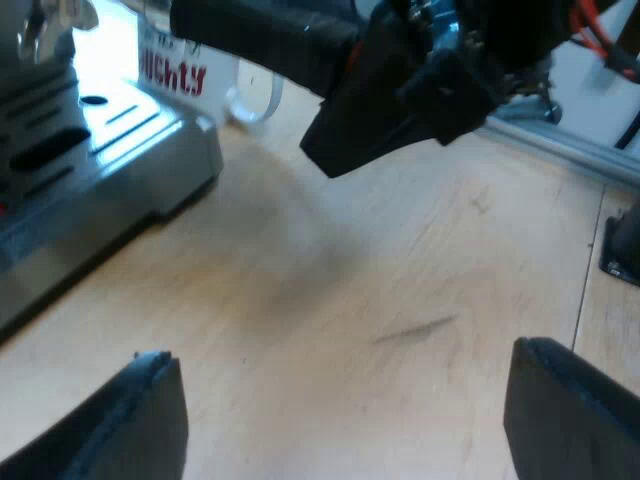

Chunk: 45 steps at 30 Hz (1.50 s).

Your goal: Grind coffee beans and then tamp

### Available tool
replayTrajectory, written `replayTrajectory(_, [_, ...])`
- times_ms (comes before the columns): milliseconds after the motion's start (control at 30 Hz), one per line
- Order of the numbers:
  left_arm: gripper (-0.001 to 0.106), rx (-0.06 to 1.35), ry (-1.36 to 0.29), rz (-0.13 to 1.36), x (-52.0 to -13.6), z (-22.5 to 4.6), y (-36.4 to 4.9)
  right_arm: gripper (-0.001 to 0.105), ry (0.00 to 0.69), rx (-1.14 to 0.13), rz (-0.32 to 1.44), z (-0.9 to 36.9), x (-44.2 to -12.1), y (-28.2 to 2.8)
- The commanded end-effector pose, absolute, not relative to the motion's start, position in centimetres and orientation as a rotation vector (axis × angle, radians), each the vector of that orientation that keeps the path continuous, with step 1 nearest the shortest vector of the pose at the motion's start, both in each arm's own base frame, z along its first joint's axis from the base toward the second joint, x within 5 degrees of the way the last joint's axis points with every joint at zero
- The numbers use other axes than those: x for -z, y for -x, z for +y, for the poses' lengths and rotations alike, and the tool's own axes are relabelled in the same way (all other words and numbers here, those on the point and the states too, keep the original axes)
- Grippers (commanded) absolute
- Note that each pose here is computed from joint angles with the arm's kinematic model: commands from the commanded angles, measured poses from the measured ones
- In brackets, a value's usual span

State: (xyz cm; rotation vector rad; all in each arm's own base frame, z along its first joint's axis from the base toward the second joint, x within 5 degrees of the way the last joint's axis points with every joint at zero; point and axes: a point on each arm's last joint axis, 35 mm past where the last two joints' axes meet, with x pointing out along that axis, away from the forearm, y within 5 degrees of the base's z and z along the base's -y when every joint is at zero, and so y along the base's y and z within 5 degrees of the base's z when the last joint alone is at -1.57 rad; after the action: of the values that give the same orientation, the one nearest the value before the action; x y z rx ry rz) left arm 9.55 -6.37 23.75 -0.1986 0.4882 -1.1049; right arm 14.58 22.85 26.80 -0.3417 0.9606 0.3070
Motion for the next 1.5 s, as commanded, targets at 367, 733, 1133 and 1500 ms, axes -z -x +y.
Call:
replayTrajectory(367, [0.067,1.027,0.184,0.347,-25.9,-5.0,-6.6,0.000,0.367,-0.413,0.873,23.6,-28.5,-11.3])
replayTrajectory(733, [0.067,0.956,0.164,0.307,-28.9,-4.3,-5.5,0.000,0.408,-0.459,0.899,22.2,-25.5,-7.2])
replayTrajectory(1133, [0.067,0.948,0.164,0.344,-28.7,-4.2,-5.4,0.000,0.492,-0.613,0.814,22.8,-24.8,-5.9])
replayTrajectory(1500, [0.067,0.944,0.168,0.380,-28.3,-4.2,-5.3,0.000,0.592,-0.756,0.806,22.5,-22.8,-7.5])
